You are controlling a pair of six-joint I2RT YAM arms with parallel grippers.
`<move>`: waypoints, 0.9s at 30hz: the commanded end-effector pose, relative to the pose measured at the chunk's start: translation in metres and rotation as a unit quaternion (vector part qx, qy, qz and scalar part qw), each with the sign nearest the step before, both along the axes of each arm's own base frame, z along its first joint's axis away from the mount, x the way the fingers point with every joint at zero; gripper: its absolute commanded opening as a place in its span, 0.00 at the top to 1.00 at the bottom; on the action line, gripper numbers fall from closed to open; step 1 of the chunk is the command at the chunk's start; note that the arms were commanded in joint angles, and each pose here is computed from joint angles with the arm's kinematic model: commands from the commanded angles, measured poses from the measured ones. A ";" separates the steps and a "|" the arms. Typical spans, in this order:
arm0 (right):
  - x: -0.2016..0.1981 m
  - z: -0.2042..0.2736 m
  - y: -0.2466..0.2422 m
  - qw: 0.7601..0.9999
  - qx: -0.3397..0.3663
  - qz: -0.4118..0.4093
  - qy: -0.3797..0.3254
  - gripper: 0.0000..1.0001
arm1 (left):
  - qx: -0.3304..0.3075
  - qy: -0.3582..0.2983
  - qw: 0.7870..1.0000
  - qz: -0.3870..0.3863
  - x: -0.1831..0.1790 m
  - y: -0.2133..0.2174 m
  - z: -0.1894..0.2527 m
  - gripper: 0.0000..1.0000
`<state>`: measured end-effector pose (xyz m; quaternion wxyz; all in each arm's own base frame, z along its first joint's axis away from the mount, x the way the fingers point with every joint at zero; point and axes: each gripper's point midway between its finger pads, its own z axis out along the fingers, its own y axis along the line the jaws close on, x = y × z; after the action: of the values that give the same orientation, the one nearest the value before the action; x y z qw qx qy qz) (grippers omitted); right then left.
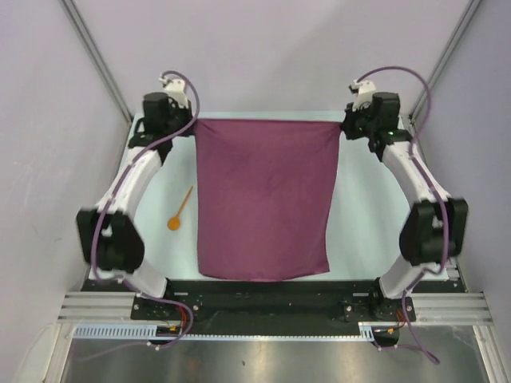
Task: Fold the napkin, place the utensils inside, and roll it up
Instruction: Flatten out the napkin at the center of the board, then fold the napkin at the center of the board.
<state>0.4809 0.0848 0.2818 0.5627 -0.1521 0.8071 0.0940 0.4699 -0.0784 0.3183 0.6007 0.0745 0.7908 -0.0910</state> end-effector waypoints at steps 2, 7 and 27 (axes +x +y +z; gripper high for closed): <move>0.079 -0.072 -0.019 0.998 0.045 -0.011 0.048 1.00 | -0.020 0.091 0.995 -0.017 0.068 -0.003 -0.094 1.00; 0.155 -0.086 -0.038 0.990 0.123 -0.023 0.069 0.50 | -0.037 0.157 0.987 -0.010 0.128 -0.010 -0.142 0.27; -0.107 -0.145 -0.007 0.899 0.222 -0.175 0.333 0.28 | -0.045 0.096 0.992 0.062 -0.034 0.022 -0.048 0.00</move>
<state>0.4405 0.0565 0.1737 0.3699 0.1111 0.8913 0.2377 0.4757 -0.0644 0.2882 0.5420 0.0102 0.8338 -0.1047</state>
